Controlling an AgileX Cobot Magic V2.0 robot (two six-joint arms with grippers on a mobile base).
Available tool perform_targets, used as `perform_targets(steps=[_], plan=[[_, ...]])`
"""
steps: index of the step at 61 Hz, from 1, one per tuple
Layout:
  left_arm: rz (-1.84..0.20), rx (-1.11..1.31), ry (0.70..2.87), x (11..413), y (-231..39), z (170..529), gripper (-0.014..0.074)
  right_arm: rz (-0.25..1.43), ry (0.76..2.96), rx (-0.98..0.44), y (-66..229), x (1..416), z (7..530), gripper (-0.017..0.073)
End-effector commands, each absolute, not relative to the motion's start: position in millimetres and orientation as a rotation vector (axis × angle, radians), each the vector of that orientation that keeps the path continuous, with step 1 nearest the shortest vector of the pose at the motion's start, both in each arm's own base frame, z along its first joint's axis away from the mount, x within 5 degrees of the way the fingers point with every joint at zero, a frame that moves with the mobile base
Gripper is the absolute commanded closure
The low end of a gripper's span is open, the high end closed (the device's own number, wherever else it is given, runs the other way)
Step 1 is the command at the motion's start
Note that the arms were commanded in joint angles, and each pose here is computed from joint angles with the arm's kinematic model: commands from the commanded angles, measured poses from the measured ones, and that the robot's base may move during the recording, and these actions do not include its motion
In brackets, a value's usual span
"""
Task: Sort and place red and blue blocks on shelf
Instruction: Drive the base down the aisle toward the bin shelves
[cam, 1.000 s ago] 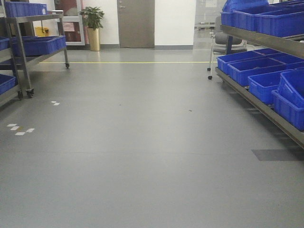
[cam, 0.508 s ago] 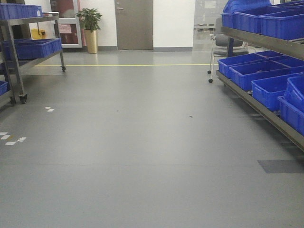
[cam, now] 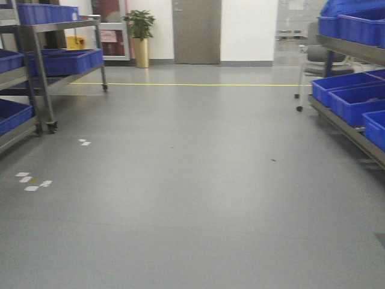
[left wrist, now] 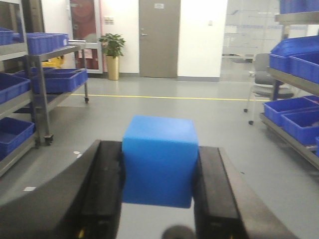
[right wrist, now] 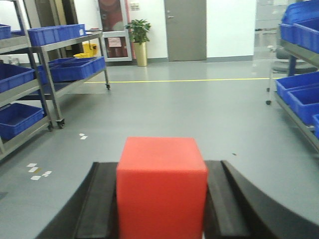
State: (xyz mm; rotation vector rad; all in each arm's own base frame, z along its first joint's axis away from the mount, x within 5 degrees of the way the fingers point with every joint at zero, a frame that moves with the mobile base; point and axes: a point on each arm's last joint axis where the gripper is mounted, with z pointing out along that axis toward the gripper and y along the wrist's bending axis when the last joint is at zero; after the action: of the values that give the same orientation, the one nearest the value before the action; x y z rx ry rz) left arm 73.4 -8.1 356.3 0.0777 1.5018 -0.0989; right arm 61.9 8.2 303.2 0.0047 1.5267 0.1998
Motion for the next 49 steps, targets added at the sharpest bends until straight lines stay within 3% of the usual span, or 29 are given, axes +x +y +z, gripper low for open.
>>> perform_targets(steps=[1,49], plan=[[-0.107,0.075,1.389,70.8,-8.2,373.5,0.0472,0.179,1.420,0.006,6.6,60.4,319.6,0.0522],[-0.107,0.075,1.389,70.8,-8.2,373.5,0.0472,0.179,1.420,0.006,6.6,60.4,319.6,0.0522]])
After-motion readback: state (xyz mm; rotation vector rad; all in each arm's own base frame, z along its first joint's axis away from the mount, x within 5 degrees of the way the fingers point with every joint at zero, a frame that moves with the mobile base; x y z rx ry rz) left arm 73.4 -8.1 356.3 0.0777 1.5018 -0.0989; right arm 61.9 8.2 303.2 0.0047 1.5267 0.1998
